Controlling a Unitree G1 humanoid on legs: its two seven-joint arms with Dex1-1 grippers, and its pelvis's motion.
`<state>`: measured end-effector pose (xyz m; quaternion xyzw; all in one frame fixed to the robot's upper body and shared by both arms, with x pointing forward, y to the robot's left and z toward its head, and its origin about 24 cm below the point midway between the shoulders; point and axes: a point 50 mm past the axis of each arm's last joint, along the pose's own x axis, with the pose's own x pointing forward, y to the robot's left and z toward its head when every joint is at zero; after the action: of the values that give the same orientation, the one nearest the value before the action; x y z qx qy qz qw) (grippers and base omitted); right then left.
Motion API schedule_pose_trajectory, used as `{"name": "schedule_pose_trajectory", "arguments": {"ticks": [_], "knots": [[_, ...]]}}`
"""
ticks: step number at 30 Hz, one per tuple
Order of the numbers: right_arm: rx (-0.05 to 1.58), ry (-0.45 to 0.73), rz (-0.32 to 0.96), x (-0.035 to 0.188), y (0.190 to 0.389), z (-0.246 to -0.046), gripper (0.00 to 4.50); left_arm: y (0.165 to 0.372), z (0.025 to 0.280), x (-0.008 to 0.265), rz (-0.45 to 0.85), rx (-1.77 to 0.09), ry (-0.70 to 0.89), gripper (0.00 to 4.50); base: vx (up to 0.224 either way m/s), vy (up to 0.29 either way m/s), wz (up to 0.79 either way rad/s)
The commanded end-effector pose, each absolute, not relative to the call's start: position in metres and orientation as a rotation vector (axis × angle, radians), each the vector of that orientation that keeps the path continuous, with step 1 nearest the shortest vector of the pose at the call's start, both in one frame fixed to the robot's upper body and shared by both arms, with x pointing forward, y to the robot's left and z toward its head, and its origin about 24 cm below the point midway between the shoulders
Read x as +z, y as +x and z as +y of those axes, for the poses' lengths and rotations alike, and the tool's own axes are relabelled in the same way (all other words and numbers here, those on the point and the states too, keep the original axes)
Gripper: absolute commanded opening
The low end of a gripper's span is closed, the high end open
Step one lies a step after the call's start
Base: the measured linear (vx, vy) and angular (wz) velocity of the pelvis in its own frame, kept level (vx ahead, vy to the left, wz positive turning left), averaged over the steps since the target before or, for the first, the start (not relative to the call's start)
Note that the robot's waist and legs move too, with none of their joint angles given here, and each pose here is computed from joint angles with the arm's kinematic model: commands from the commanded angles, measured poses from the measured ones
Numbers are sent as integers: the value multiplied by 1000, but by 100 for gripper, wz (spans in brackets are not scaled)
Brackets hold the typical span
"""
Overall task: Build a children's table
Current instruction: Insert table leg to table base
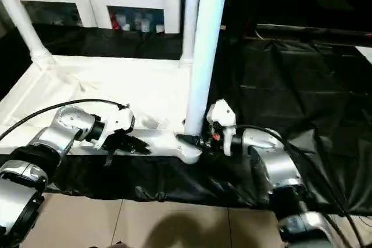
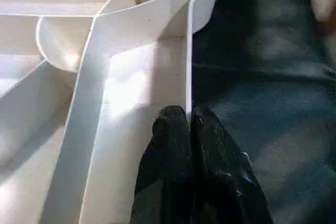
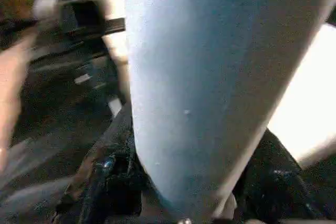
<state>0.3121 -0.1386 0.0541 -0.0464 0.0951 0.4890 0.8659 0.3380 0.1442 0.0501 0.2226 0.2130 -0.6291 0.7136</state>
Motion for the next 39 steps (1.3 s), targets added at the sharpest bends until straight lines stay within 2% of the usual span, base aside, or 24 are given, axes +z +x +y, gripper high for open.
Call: {"name": "schedule_pose_trajectory", "arguments": {"ticks": [1,2,4,6,9,15,23,28,29,32,34,37,39], "knots": [[863,-114,356,21,312,-142,188,351,127,61,404,-1286,465,0,0,0,0],[742,-92,363,18,320,-143,188,357,116,64,382,-1215,437,0,0,0,0],[656,-69,369,15,326,-141,188,360,106,66,370,-1170,446,0,0,0,0],[533,-20,385,13,336,-135,188,363,84,69,346,-1133,440,0,0,0,0],[476,32,419,11,341,-125,188,360,65,70,328,-1166,429,0,0,0,0],[528,52,478,6,342,-105,188,349,59,63,359,-1265,473,0,0,0,0],[536,17,472,8,346,-101,188,349,63,60,378,-1259,487,0,0,0,0],[574,-6,412,15,349,-97,188,349,63,61,370,-1256,494,0,0,0,0],[580,-3,397,17,350,-96,244,349,63,61,368,-1252,495,0,0,0,0],[599,13,353,23,352,-94,264,350,65,62,353,-1248,494,0,0,0,0],[609,14,331,26,352,-94,302,350,67,63,345,-1253,495,0,0,0,0],[630,20,301,30,354,-95,313,348,71,63,330,-1281,496,0,0,0,0],[651,17,279,34,355,-96,345,347,74,63,316,-1305,497,0,0,0,0]]}}
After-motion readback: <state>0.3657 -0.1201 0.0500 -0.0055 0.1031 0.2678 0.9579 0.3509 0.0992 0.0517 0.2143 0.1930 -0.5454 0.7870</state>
